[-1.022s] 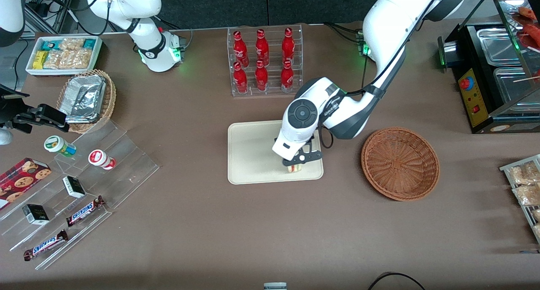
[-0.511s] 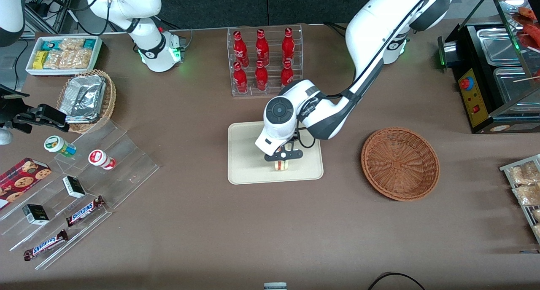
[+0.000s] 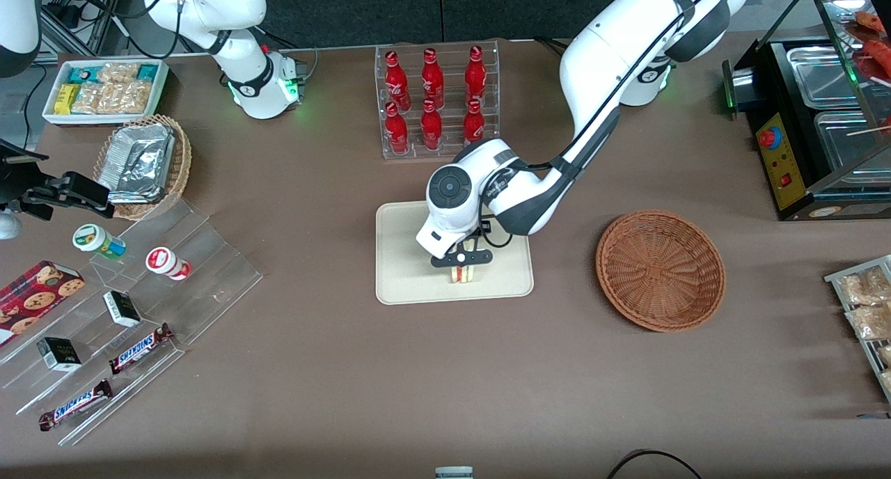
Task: Place sandwich from basket to tray
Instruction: 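Carry the sandwich with the left gripper over the cream tray, then lower the sandwich onto the tray and open the left gripper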
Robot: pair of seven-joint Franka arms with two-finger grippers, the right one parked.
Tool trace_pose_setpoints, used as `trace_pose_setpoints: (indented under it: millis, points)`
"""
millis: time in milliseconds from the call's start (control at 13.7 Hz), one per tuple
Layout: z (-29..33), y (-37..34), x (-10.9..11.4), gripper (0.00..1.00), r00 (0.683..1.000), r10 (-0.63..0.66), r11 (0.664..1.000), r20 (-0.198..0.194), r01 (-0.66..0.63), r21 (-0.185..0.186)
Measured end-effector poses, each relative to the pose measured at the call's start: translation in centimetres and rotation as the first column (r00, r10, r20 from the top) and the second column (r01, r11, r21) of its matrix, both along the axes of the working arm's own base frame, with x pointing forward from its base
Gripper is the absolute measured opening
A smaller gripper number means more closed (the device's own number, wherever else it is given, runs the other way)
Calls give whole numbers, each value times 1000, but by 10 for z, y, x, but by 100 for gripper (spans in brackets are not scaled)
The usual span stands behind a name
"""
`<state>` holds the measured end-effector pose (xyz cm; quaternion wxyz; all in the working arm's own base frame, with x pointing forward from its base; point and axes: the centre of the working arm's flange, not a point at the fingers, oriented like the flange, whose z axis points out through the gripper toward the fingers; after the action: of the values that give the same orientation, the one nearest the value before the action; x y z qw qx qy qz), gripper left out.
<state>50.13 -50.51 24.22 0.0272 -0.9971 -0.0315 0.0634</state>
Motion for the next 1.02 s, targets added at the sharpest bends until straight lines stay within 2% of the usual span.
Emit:
trace_pose_setpoints:
  millis: [219,438,876,1022]
  points:
    - [-3,-3,-3,15,1000,-7,1000,-2,7,2]
    - [-5,-3,-3,23,1000,-9,1000,-4,9,4]
    - [-5,-2,-2,84,1000,-7,1000,-2,7,5]
    - [-3,-2,-1,100,1000,-6,1000,1,6,2]
